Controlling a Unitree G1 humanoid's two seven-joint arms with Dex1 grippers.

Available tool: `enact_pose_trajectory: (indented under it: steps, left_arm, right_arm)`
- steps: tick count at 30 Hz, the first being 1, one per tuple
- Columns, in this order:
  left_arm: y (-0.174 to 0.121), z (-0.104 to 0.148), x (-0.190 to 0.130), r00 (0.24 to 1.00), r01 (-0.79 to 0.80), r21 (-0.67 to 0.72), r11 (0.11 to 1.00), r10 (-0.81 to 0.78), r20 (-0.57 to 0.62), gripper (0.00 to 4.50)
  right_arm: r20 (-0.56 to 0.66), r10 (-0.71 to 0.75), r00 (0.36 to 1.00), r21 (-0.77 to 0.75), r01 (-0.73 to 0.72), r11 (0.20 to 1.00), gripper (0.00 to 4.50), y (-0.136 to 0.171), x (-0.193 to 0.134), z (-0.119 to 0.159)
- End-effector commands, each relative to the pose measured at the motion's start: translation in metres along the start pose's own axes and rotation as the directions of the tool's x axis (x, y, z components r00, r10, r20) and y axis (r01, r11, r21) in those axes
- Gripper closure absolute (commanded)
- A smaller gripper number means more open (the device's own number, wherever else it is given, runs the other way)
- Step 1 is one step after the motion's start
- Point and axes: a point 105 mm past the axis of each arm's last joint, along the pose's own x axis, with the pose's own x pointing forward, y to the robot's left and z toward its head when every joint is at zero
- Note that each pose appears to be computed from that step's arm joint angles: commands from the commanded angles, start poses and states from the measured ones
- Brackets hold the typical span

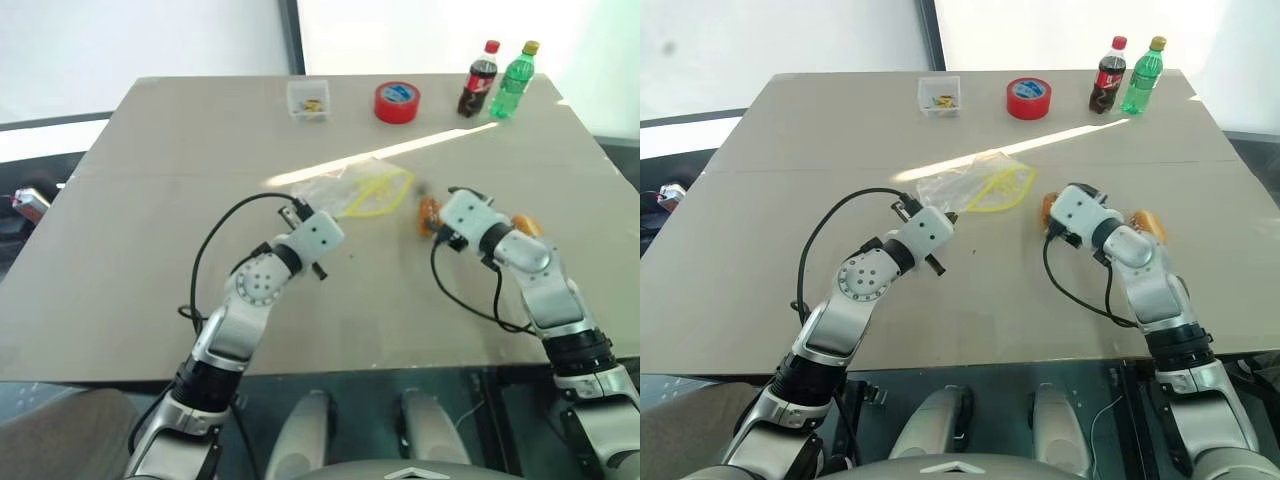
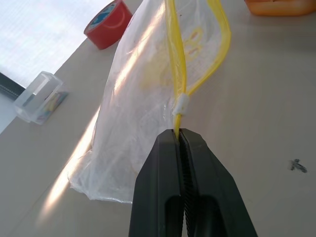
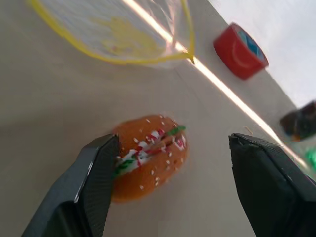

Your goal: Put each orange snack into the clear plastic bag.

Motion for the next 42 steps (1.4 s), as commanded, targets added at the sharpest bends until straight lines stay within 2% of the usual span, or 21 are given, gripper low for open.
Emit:
enact_pose_trajectory:
  steps: [1,3,7,14,17,21,22,29,35,42]
  left_arm:
    - [0.008,0.009,-0.003,0.999,-0.037,0.010,0.999,0.036,0.033,4.50]
    - [0.008,0.009,-0.003,0.999,-0.036,0.012,0.999,0.036,0.032,4.50]
    - [0.010,0.008,-0.003,0.999,-0.039,0.014,0.999,0.039,0.030,4.50]
    - [0.008,0.008,-0.003,0.999,-0.035,0.013,0.999,0.035,0.031,4.50]
    - [0.009,0.007,-0.004,0.999,-0.036,0.014,0.999,0.036,0.028,4.50]
    - [0.009,0.006,-0.004,0.999,-0.037,0.014,0.999,0.037,0.024,4.50]
    - [0.009,0.006,-0.004,0.999,-0.036,0.014,0.999,0.036,0.024,4.50]
    - [0.008,0.006,-0.004,0.999,-0.034,0.017,0.999,0.033,0.024,4.50]
    - [0.010,0.005,-0.004,0.999,-0.041,0.020,0.999,0.041,0.021,4.50]
    - [0.009,0.009,0.000,0.999,-0.037,0.023,0.999,0.036,0.036,4.50]
  right_arm:
    - [-0.010,-0.069,0.998,0.239,0.069,0.969,0.84,-0.009,0.003,0.010]
    - [-0.032,-0.072,0.997,0.353,0.079,0.932,0.84,-0.008,0.006,0.011]
    - [-0.087,-0.054,0.995,0.485,0.090,0.870,0.84,-0.001,0.009,0.007]
    - [-0.138,-0.025,0.990,0.506,0.092,0.857,0.84,0.009,0.013,-0.005]
    - [-0.123,-0.027,0.992,0.514,0.087,0.853,1.71,0.009,0.014,-0.004]
    - [-0.106,-0.025,0.994,0.514,0.076,0.854,3.67,0.008,0.016,0.000]
    - [-0.090,-0.021,0.996,0.518,0.065,0.853,4.02,0.009,0.016,0.004]
    - [0.055,-0.002,0.998,0.507,-0.026,0.862,4.02,0.006,0.013,0.034]
    - [0.150,0.080,0.985,0.461,-0.141,0.876,4.02,0.008,-0.009,0.051]
    - [0.124,0.145,0.982,0.421,-0.184,0.888,4.02,0.022,-0.010,0.049]
